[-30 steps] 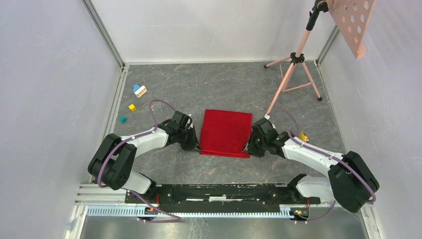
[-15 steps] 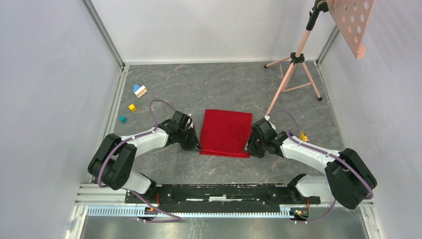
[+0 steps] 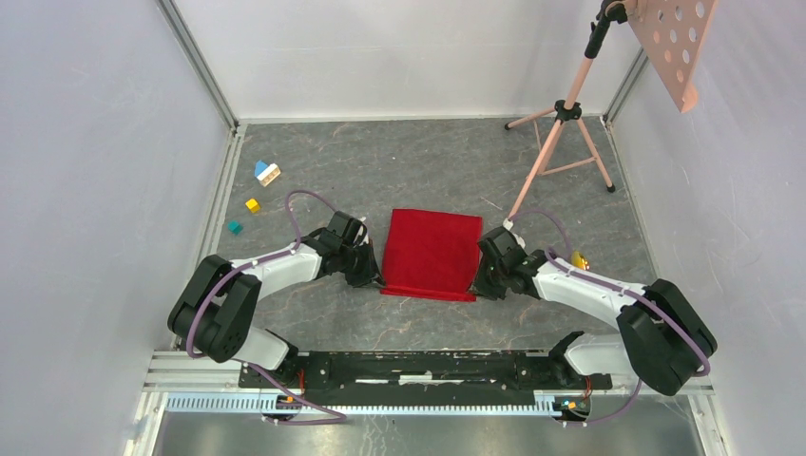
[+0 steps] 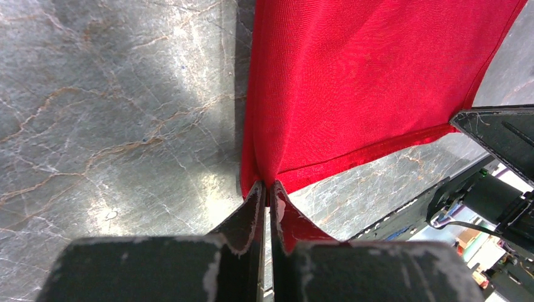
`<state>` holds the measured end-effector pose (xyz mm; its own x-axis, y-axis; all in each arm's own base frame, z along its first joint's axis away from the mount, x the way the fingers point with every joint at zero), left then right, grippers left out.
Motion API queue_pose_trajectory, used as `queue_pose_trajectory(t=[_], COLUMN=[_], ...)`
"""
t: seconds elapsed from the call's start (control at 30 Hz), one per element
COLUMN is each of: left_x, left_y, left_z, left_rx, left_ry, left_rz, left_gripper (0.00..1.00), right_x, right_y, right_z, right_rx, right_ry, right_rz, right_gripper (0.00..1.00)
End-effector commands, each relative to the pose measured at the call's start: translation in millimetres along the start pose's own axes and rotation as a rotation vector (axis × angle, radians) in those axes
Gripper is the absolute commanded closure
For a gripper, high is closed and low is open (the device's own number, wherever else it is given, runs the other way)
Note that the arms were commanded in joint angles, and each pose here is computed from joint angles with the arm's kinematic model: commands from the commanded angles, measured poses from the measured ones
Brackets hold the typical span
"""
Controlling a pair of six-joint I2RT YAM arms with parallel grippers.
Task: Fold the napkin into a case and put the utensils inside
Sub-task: Smooth out the square-folded napkin at the center of the board.
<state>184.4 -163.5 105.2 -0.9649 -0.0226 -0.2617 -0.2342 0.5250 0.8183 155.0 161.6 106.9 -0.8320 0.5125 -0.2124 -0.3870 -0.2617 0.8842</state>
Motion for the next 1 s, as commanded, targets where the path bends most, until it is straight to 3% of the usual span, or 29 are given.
queue_pose_trajectory(t=[0.0,0.13,0.23,0.33,0.97], left_x=[-11.2,-11.6,-10.9,-10.4,1.6], left_y=[9.0,11.5,13.3,15.0,17.5], left_z=[-16.1,-17.5,-18.9,-19.9,-16.6], left_rx=[0.064,0.069,0.079,0.089,0.105], left_ry=[0.002,0.002,0.007,0.010,0.040], left_rz=[-0.046,-0.055,-0.056,-0.055,-0.025], left_gripper=[0.98,0.98,0.98,0.98,0.96], right_x=[-8.2,-9.2,-8.5,-8.5,-7.2], right_y=[11.2,15.3,15.8,16.9,19.2], right_z=[11.7,12.3,11.7,9.5,-2.5], right_rx=[-0.012,-0.016,-0.024,-0.013,0.005], right_ry=[0.026,0.033,0.033,0.037,0.050], right_rz=[-0.052,-0.059,-0.058,-0.064,-0.082], right_gripper=[0.77,0.78,0.86,1.00,1.00])
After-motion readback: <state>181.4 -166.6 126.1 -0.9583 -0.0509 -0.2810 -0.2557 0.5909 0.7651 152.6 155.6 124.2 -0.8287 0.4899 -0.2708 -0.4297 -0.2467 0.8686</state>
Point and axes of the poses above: each gripper's point midway between its finger pads, its own y axis back along the fingers, its own z axis along the line the jaws close on, x = y × z, the point moved 10 cm from there along y, back along the fingers, and after that the axes turned 7 degrees about -y, right-handed, at the moved point
